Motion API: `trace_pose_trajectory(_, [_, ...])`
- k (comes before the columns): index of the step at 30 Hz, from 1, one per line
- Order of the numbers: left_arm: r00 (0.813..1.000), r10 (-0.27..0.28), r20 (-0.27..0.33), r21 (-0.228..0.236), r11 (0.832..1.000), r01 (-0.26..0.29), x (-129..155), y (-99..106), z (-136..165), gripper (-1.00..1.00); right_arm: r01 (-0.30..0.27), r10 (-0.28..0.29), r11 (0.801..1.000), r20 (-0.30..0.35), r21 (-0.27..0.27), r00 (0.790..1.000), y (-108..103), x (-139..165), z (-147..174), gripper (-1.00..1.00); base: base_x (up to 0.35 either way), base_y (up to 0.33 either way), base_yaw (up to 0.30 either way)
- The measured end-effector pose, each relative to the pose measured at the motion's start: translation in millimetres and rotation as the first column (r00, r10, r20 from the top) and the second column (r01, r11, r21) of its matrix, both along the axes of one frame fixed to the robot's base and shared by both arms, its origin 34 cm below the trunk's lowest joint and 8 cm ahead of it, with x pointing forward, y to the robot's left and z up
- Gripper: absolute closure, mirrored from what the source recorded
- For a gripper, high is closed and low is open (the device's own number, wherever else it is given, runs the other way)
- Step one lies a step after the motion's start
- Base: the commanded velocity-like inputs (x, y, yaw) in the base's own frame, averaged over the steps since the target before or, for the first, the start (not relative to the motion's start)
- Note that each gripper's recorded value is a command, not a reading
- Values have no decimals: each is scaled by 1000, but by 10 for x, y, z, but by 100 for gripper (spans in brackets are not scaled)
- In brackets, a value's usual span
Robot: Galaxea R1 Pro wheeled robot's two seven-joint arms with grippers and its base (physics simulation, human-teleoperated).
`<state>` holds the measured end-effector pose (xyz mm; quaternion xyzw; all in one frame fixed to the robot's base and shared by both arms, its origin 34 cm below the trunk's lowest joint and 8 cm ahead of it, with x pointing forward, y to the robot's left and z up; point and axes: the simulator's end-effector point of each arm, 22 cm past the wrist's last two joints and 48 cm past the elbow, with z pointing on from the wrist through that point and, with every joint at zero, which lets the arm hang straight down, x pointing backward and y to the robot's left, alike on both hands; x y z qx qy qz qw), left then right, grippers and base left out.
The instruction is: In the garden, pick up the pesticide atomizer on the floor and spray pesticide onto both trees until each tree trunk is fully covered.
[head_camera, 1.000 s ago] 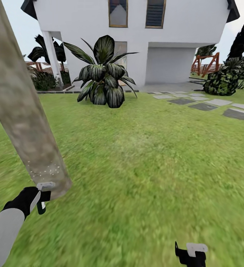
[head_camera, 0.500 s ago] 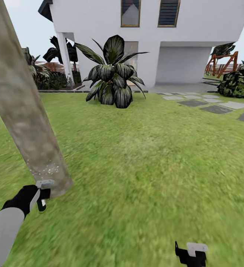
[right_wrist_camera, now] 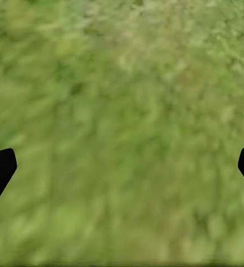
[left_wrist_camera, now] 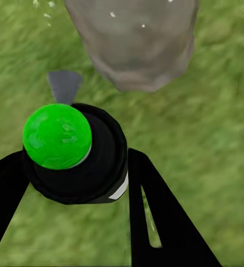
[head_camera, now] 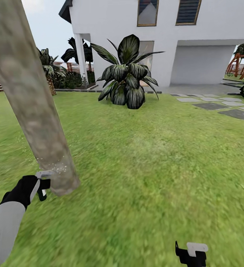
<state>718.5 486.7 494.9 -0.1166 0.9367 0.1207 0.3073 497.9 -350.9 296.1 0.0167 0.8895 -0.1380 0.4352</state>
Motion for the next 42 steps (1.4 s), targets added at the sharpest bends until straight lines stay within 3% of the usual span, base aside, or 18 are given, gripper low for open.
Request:
trace_pose_trajectory(5, [1000,5,25,-15,1000,-5,281,-48,421,100,0,0,1000,2,-1,1000,-11,2,5,-100,-1,0,1])
trace_pose_trajectory(9, [999,18,29,8,1000,-18,289,112,527,100,0,0,1000,1,-1,1000,-9,2,4,-100,0,0,0])
trace_pose_trajectory(12, [1000,16,25,10,1000,-16,269,121,503,100,0,0,1000,1,-1,1000,-8,2,3,-100,0,0,72])
trace_pose_trajectory(19, [998,-69,3,57,996,69,363,-164,476,100,0,0,1000,2,-2,1000,-12,2,6,-100,83,-138,113])
trace_pose_trajectory(42, [998,-68,6,57,996,68,383,-172,498,100,0,0,1000,2,-2,1000,-11,4,6,-100,130,-249,1])
